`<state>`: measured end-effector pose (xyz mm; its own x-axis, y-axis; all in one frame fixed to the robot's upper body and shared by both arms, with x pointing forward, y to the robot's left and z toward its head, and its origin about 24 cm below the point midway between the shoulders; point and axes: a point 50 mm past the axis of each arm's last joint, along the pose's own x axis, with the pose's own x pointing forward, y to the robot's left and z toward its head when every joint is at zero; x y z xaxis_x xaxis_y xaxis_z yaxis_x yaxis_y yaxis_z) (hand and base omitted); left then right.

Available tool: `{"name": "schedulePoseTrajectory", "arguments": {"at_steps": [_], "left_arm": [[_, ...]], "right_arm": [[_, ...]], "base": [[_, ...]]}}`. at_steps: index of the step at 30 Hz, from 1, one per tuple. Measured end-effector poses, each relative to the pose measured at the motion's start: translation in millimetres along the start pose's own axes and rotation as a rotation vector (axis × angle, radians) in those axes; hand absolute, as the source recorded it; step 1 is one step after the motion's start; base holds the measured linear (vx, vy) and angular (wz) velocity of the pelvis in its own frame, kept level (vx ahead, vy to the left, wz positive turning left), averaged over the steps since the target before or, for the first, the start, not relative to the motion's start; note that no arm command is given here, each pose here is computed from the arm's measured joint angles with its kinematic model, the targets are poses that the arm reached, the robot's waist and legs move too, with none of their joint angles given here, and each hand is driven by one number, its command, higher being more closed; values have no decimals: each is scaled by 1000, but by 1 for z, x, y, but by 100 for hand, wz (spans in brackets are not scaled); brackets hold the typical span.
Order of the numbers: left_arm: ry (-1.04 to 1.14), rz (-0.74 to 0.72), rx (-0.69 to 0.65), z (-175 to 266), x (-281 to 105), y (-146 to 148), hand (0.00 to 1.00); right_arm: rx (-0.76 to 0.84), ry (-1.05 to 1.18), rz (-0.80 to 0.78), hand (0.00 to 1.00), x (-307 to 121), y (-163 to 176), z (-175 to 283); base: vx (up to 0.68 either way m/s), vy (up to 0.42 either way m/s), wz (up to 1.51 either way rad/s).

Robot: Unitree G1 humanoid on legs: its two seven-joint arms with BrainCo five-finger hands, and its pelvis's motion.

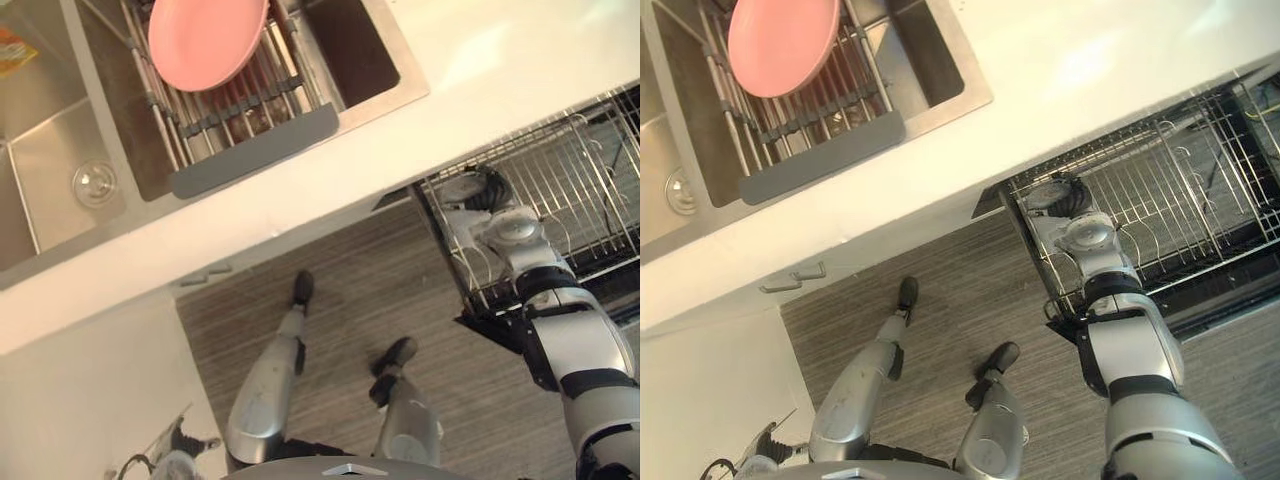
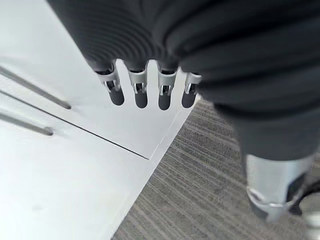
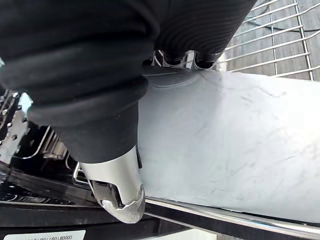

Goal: Walk over to the sink, pick up the cup, carry it to the dishwasher, place the cup inside the dishwasher, then close the dishwasher door

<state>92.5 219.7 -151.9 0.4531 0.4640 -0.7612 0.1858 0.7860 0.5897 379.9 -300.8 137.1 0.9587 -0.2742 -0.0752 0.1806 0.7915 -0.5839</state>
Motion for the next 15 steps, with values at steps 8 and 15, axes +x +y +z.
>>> {"name": "schedulePoseTrajectory", "arguments": {"at_steps": [8, 15], "left_arm": [[-51, -17, -311, 34, 4, -1, 0], [-46, -24, -613, 53, 4, -3, 0]], "right_arm": [[34, 21, -45, 0, 1, 0, 2], [76, 79, -84, 0, 2, 5, -2]], "base": [[-11, -77, 9], [-55, -81, -1]]}}
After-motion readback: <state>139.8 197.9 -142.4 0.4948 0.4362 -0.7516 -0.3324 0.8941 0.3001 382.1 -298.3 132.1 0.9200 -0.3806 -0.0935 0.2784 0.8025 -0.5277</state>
